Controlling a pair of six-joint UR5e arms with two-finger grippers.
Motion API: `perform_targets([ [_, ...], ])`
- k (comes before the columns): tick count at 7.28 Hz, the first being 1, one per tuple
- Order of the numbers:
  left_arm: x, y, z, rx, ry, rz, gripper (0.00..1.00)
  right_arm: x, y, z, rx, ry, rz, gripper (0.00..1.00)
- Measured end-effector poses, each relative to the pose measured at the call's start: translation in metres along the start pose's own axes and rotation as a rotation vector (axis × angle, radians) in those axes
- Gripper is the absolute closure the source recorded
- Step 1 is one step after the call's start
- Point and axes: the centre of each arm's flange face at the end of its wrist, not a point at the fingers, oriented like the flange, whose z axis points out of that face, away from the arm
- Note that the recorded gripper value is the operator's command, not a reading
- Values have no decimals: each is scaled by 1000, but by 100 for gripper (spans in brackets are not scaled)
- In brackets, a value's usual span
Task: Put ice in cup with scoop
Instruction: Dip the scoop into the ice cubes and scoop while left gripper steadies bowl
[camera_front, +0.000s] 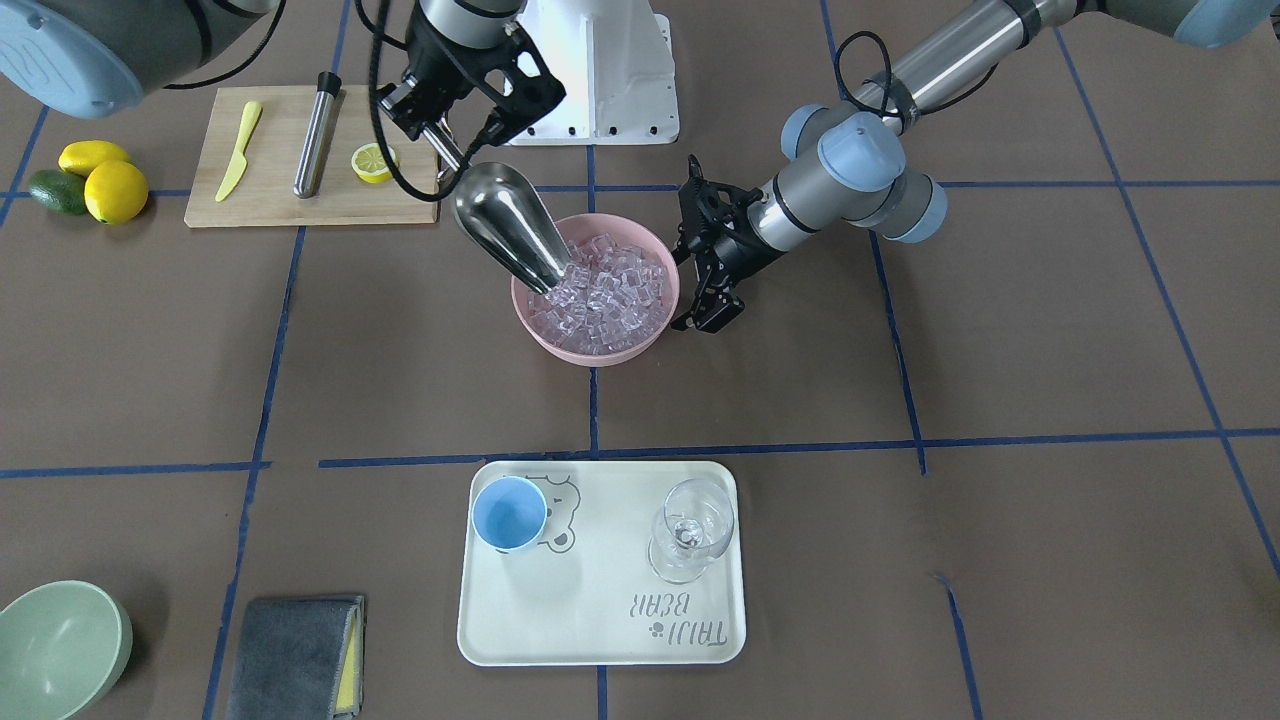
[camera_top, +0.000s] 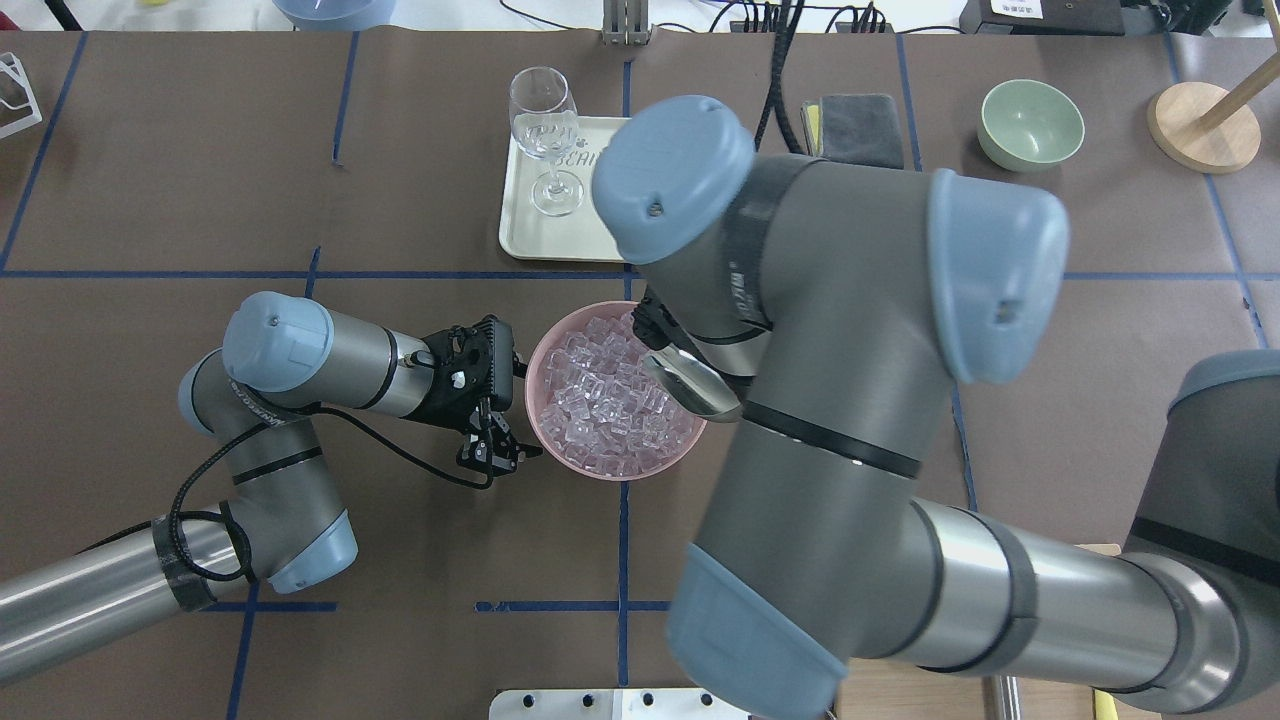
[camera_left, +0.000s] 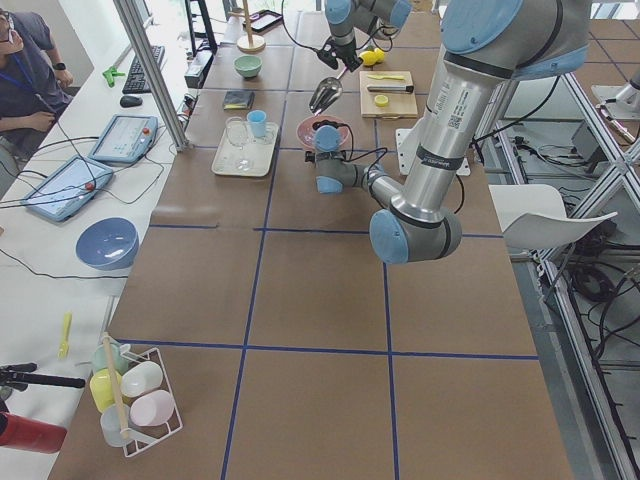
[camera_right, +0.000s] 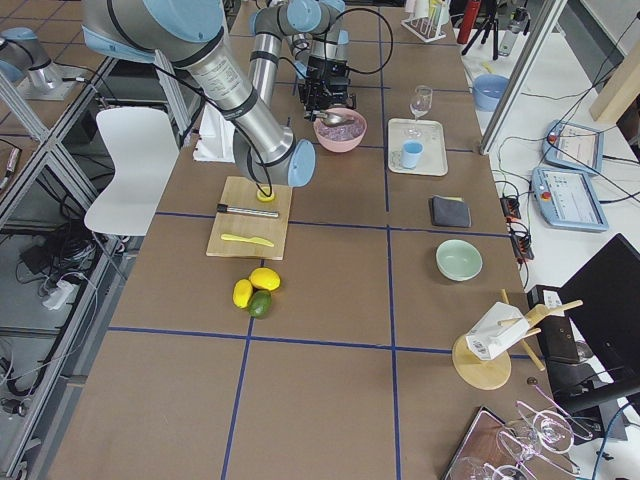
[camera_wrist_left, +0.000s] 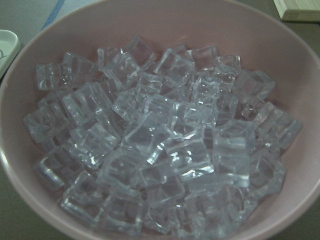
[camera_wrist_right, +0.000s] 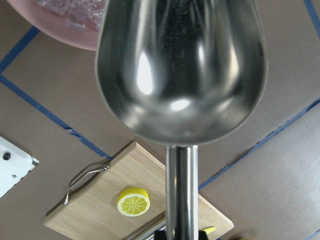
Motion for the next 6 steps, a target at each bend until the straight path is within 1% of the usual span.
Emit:
perform_targets([
  [1,-1,0,0,0,-11,0,0,-6,-18,-8,-48,9,-11,100],
  [2,-2,-1,0,0,-23,1,0,-9,-25,-10,-93,17,-26,100],
  [3,-2,-1,0,0,-28,1,0,-11,-27,-7,-128,22,-37,100],
  [6,-3,-1,0,0,-31,1,0,-18,-28,9,-202,47,-61,100],
])
